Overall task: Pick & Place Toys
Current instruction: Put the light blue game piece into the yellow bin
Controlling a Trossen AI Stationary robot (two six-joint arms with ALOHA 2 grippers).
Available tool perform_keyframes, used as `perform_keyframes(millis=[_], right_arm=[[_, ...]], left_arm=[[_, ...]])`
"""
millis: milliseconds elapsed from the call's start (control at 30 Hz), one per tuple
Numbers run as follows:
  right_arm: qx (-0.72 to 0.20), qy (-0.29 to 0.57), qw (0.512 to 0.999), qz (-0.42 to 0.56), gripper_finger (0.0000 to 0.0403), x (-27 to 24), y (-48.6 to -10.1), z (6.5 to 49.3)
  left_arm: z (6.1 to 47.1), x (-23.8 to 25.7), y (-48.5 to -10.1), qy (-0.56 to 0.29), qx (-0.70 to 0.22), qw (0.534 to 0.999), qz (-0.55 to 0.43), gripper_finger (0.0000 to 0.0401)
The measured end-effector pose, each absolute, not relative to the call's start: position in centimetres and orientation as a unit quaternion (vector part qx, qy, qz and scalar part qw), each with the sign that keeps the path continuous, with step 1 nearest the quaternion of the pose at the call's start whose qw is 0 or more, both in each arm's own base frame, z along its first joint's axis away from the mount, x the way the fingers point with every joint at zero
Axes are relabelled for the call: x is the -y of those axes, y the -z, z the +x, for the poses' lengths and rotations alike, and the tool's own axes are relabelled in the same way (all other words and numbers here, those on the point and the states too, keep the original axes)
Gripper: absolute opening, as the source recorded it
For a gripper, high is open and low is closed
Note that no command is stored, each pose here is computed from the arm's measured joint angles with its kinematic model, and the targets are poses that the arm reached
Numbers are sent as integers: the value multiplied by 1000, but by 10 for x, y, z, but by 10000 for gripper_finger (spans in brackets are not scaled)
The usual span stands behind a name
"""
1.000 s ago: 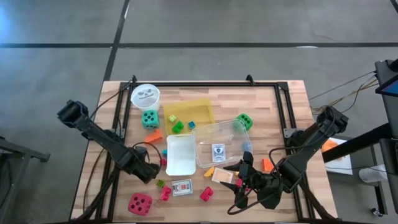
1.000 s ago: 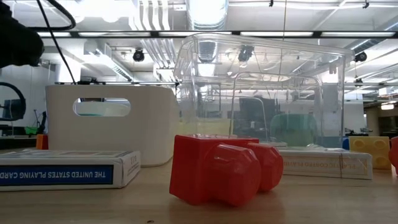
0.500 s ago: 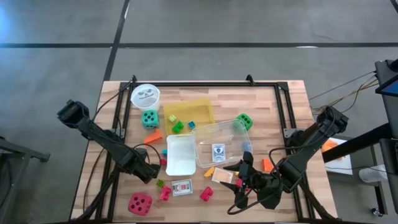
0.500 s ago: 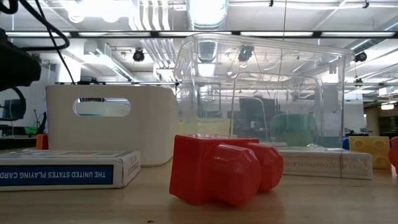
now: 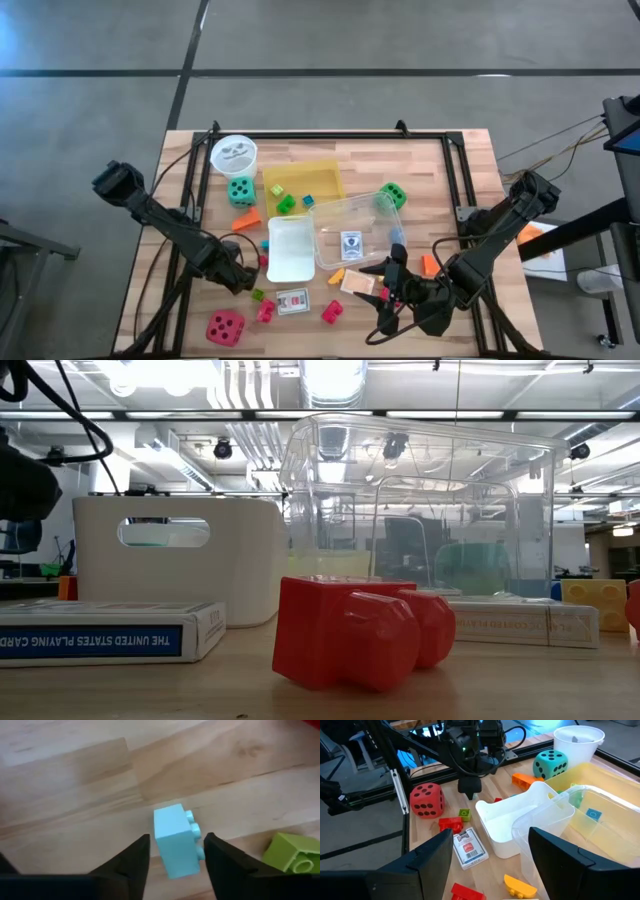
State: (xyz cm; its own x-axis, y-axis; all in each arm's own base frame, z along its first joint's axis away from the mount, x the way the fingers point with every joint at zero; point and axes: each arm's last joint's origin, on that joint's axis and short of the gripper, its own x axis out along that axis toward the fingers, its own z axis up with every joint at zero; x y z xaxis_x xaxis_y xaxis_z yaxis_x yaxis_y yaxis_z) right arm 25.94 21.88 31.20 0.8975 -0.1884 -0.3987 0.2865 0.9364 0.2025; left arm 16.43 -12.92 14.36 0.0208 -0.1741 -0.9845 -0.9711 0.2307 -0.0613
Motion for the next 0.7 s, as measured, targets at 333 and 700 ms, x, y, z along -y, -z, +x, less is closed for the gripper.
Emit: perform_keyframes(millis=[333, 700], right_arm=[[-190, 123, 965, 129, 256, -219, -312, 259], [-190, 123, 965, 129, 256, -219, -312, 259]], left_arm=[[163, 128, -141, -374, -592, 529, -480, 78], [171, 135, -154, -341, -599, 547, -475, 78]])
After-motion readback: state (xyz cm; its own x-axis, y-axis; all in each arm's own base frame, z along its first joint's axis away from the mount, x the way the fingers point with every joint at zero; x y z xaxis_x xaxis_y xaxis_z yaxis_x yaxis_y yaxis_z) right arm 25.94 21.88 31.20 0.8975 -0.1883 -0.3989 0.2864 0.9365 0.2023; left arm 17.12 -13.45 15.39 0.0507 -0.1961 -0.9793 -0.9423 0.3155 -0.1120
